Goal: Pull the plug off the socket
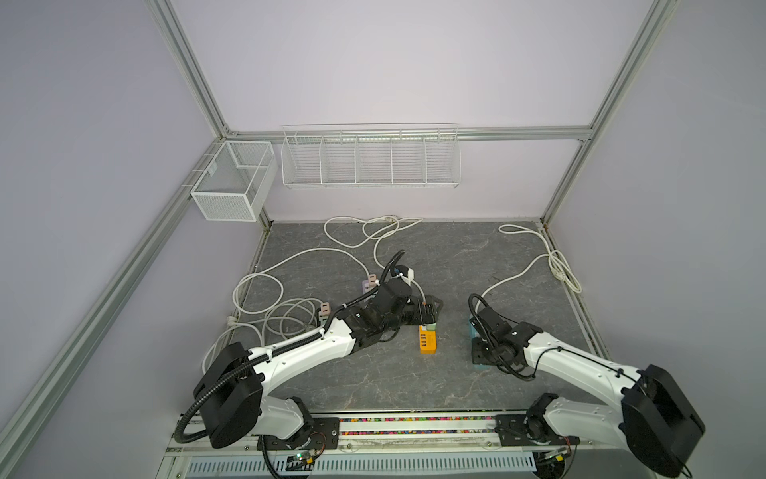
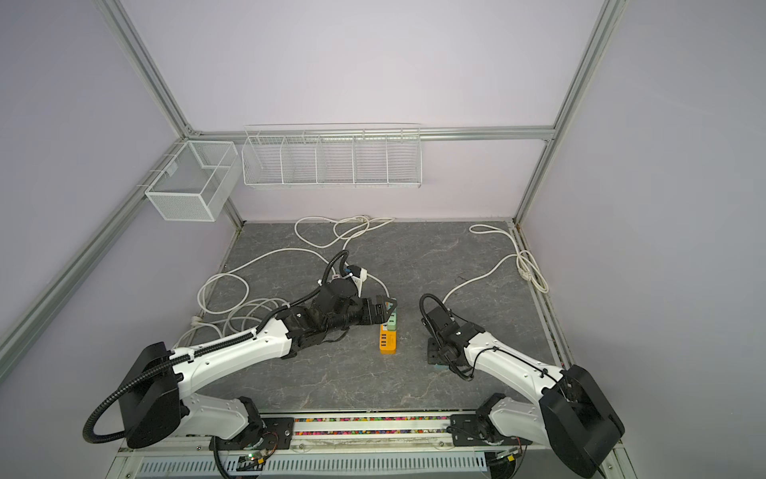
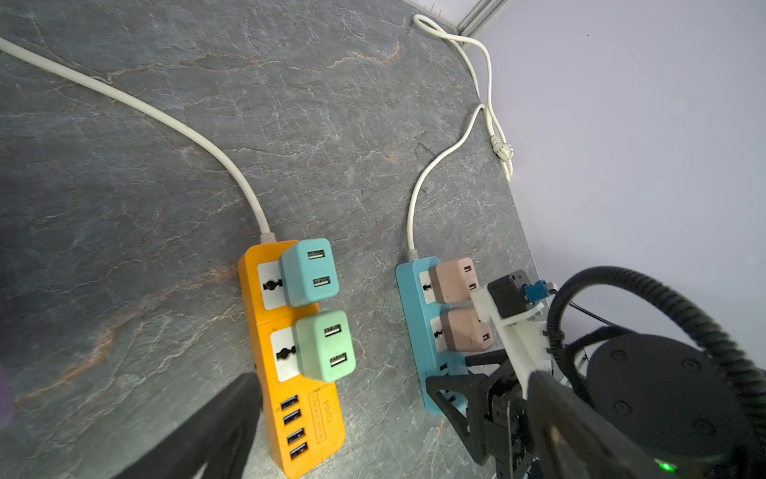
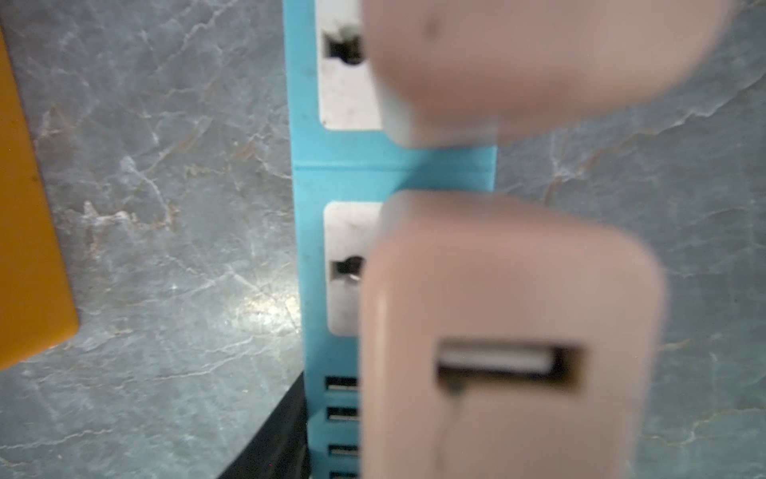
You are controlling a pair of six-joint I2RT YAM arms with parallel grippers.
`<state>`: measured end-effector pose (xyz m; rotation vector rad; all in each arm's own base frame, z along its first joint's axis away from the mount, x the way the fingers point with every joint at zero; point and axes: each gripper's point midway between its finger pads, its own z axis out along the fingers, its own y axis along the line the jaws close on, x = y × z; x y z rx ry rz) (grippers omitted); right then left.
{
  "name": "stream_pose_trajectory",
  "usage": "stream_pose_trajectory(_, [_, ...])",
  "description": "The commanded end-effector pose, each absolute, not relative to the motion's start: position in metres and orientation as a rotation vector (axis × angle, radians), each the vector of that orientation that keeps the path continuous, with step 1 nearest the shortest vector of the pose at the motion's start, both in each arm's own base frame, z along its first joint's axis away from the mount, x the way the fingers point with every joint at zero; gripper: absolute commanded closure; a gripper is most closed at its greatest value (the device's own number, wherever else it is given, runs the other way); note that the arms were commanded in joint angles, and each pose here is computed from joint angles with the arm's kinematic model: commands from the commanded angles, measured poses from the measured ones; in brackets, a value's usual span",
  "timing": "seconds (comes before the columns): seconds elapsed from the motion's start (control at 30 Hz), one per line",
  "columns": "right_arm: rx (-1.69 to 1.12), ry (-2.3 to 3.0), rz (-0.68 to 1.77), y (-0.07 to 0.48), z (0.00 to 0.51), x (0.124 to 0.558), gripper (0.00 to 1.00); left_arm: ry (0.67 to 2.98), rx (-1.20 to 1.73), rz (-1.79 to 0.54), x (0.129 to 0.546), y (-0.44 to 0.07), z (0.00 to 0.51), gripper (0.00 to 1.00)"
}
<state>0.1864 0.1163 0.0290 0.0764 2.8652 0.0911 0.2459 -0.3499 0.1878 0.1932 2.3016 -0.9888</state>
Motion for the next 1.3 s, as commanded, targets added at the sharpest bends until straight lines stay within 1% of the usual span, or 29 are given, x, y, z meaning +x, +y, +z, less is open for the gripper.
stream_pose_trajectory(0.0, [0.122, 2.906, 0.05, 0.109, 0.024, 0.171, 0.49, 2.279, 0.206, -1.025, 0.244, -0.359, 0.199, 0.01])
stream_pose_trajectory(0.03, [0.115, 2.898, 0.043, 0.109, 0.025, 0.171, 0.48, 2.275, 0.205, -1.028, 0.244, -0.359, 0.199, 0.01])
stream_pose_trajectory(0.1, [0.112, 2.885, 0.044, 0.109, 0.029, 0.171, 0.41, 2.273, 0.195, -1.029, 0.245, -0.36, 0.2, 0.01])
stream_pose_trajectory(0.27, [0.117, 2.839, 0.053, 0.105, 0.043, 0.173, 0.3, 2.267, 0.187, -1.041, 0.246, -0.364, 0.204, 0.01])
stream_pose_trajectory(0.43, [0.122, 2.761, 0.035, 0.095, 0.076, 0.177, 0.22, 2.277, 0.147, -1.025, 0.252, -0.369, 0.208, 0.01])
stream_pose_trajectory(0.63, [0.102, 2.645, 0.053, 0.087, 0.121, 0.188, 0.06, 2.277, 0.195, -1.043, 0.249, -0.394, 0.213, 0.0])
stream_pose_trajectory(0.67, [0.106, 2.636, 0.047, 0.086, 0.127, 0.189, 0.05, 2.284, 0.21, -1.055, 0.247, -0.399, 0.212, 0.01])
stream_pose_trajectory(0.73, [0.105, 2.619, 0.031, 0.082, 0.136, 0.194, 0.03, 2.33, 0.204, -1.059, 0.247, -0.407, 0.206, 0.08])
stream_pose_trajectory(0.87, [0.108, 2.603, 0.03, 0.079, 0.149, 0.206, 0.01, 2.358, 0.19, -1.059, 0.246, -0.425, 0.193, 0.17])
stream_pose_trajectory(0.93, [0.123, 2.598, 0.04, 0.078, 0.157, 0.213, 0.0, 2.404, 0.194, -1.044, 0.245, -0.435, 0.181, 0.22])
stream_pose_trajectory(1.03, [0.134, 2.567, 0.046, 0.075, 0.172, 0.222, 0.01, 2.408, 0.161, -1.035, 0.246, -0.444, 0.169, 0.3])
stream_pose_trajectory(1.13, [0.124, 2.555, 0.085, 0.079, 0.175, 0.232, 0.03, 2.421, 0.161, -1.046, 0.242, -0.458, 0.156, 0.34])
stream_pose_trajectory(1.27, [0.118, 2.589, 0.08, 0.079, 0.17, 0.242, 0.08, 2.469, 0.166, -1.048, 0.239, -0.474, 0.137, 0.39])
